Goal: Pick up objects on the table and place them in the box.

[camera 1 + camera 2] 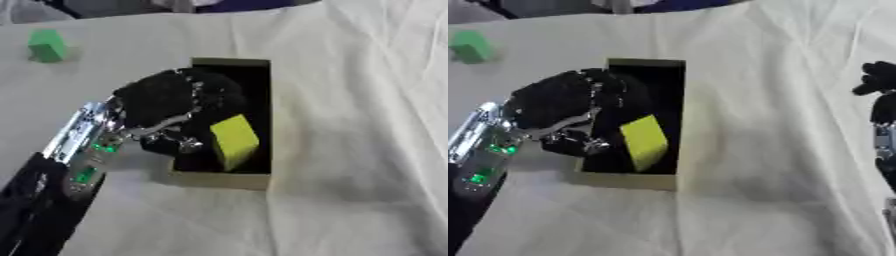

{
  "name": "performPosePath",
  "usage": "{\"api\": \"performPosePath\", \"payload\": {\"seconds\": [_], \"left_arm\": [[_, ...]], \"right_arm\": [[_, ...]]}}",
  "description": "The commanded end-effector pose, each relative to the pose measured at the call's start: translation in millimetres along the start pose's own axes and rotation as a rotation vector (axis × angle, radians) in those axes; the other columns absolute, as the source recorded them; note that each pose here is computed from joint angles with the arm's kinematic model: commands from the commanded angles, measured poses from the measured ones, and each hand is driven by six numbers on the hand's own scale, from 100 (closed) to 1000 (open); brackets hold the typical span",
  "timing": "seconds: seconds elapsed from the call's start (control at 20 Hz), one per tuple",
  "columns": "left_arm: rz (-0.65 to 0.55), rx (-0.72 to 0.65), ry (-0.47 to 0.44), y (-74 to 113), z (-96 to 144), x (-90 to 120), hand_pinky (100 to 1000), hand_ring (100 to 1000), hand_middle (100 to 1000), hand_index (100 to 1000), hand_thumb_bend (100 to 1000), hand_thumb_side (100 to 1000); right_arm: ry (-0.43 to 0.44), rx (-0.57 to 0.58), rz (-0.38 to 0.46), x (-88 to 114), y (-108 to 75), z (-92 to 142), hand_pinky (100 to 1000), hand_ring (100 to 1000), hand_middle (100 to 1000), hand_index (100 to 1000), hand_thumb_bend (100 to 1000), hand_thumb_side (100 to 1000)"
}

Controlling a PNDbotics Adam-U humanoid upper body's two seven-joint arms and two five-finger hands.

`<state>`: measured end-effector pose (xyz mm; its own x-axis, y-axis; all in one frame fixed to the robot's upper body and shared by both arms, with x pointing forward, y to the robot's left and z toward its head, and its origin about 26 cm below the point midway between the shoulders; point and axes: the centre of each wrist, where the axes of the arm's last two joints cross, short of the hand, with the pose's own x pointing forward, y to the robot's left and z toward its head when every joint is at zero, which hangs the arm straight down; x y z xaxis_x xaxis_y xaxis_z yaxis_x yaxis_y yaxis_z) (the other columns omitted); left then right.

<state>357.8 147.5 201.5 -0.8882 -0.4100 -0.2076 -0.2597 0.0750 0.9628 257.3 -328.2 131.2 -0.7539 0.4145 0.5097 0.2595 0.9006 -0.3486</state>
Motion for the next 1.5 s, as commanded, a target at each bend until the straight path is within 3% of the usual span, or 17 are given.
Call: {"api": "performPosePath", "payload": {"seconds": [0.05,0.3,0.55,0.65,1.0,1.2,1.5], "left_arm": [[0.008,0.096,0.022,22.5,10,-5,797,860,826,920,166,100],[0.021,0.192,0.167,53.7,47,-21,796,859,829,917,185,100],[0.017,0.187,0.278,67.0,76,-36,802,867,838,917,186,100],[0.003,0.191,0.368,76.2,97,-51,807,874,844,920,189,101],[-0.037,0.166,0.484,102.9,132,-85,829,894,866,924,252,100],[-0.075,0.099,0.56,108.1,152,-104,838,904,875,923,299,100],[-0.061,-0.001,0.663,98.8,181,-133,840,911,881,926,354,100]], "right_arm": [[-0.019,0.002,0.016,3,-3.5,-3,824,839,549,829,100,720],[-0.021,-0.003,0.025,2,-5.6,-3,824,839,550,829,100,716],[-0.025,-0.005,0.029,2,-6.6,-3,824,838,551,828,100,713],[-0.031,-0.005,0.032,2,-7.2,-3,823,838,552,828,100,713],[-0.045,-0.004,0.035,3,-7.6,-3,823,837,553,828,100,714],[-0.047,-0.005,0.04,2,-8.0,-3,823,837,553,827,100,716],[-0.048,-0.003,0.045,2,-7.8,-3,823,837,553,827,100,718]]}}
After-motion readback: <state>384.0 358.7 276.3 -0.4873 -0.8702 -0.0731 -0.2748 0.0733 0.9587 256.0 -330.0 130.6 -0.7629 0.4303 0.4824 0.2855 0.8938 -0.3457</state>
